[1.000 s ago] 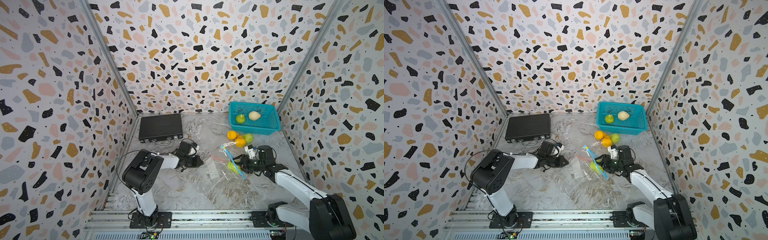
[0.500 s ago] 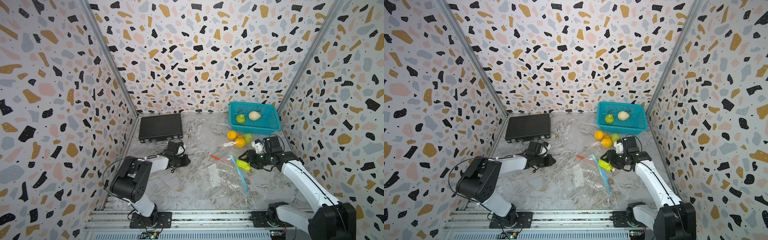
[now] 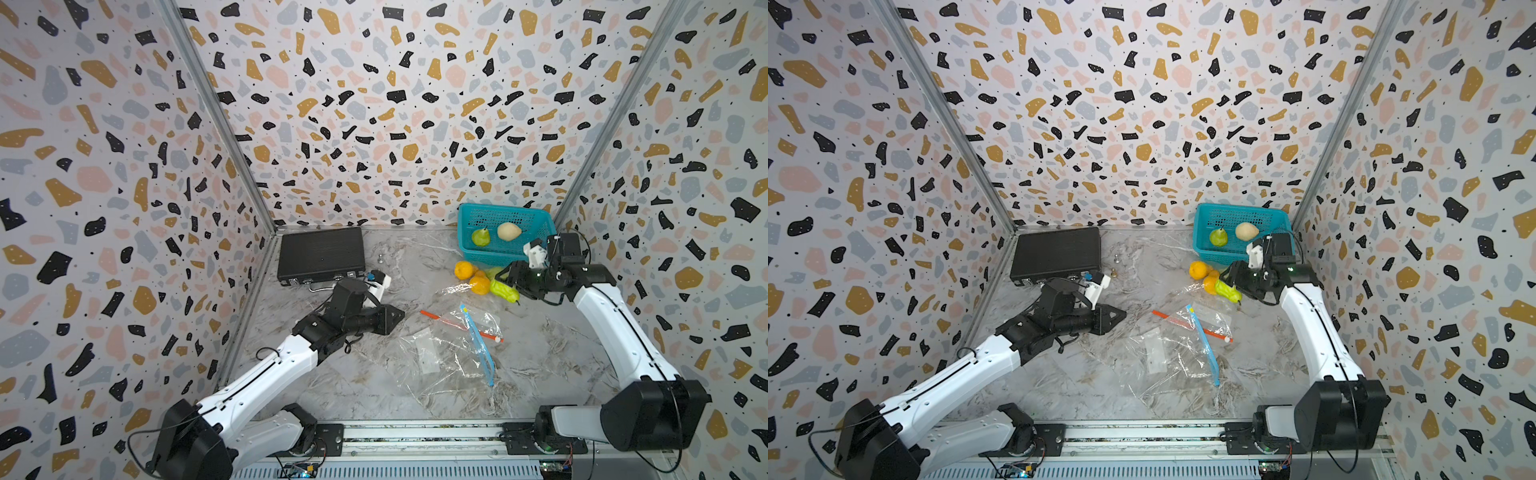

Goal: Open the zip-top bag and take out the pear
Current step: Place the pear in the basket, then move the zipper food storage bag to the center of the board.

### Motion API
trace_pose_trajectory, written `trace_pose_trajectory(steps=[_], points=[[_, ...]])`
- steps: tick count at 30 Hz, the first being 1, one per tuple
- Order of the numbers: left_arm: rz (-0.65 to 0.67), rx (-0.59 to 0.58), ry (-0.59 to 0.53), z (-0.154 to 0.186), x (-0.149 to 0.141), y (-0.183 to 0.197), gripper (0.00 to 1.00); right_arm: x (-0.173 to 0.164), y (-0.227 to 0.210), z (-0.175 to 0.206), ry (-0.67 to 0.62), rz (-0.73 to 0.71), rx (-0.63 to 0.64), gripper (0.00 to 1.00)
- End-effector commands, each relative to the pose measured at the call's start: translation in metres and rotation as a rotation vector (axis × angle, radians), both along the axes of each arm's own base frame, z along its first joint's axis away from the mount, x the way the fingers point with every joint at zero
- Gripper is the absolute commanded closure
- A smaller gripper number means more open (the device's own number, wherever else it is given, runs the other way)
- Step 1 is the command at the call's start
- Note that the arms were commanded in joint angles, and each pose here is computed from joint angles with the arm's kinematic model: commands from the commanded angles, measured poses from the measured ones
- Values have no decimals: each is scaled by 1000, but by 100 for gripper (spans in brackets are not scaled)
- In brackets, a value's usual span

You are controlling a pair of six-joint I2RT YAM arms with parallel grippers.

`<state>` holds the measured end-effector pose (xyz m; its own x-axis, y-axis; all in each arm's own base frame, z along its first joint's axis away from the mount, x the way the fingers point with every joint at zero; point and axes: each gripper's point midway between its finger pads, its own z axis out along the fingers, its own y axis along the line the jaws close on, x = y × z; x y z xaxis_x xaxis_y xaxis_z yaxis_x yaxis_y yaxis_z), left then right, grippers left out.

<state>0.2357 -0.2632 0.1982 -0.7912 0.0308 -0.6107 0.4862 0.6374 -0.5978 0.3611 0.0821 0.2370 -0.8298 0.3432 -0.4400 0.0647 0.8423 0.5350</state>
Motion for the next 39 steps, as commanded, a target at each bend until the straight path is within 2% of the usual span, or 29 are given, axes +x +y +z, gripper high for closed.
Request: trace_pose_trajectory(steps=[1, 5, 7, 10, 13, 16, 20, 22, 25, 30, 35, 39], points=[[-63, -100, 34, 2, -14, -33, 76, 59, -36, 17, -111, -104, -130, 39], [-145, -204, 109, -9, -29, -69, 72, 145, -72, 16, -199, -244, -199, 33], [-125, -188, 140, -30, -27, -73, 72, 182, -81, 12, -232, -276, -207, 29], [-85, -158, 185, -63, -20, -75, 72, 230, -86, -14, -210, -279, -219, 23], [-55, -95, 214, -95, -11, -78, 73, 263, -88, -26, -211, -260, -224, 19], [38, 12, 274, -141, 7, -56, 77, 270, -86, -13, -237, -246, -214, 15], [188, 45, 349, -185, 33, -13, 78, 239, -85, 11, -243, -238, -215, 14], [242, 113, 368, -204, 39, 11, 79, 202, -82, 10, -186, -228, -205, 14], [316, 164, 361, -213, 47, 40, 79, 141, -73, -16, -75, -195, -179, 14], [437, 245, 321, -202, 63, 91, 79, 51, -50, -76, 77, -138, -66, 15], [543, 299, 267, -178, 81, 138, 79, -12, -42, -116, 169, -143, -33, 18], [503, 200, 211, -143, 93, 125, 76, -44, -34, -150, 248, -134, 6, 19]])
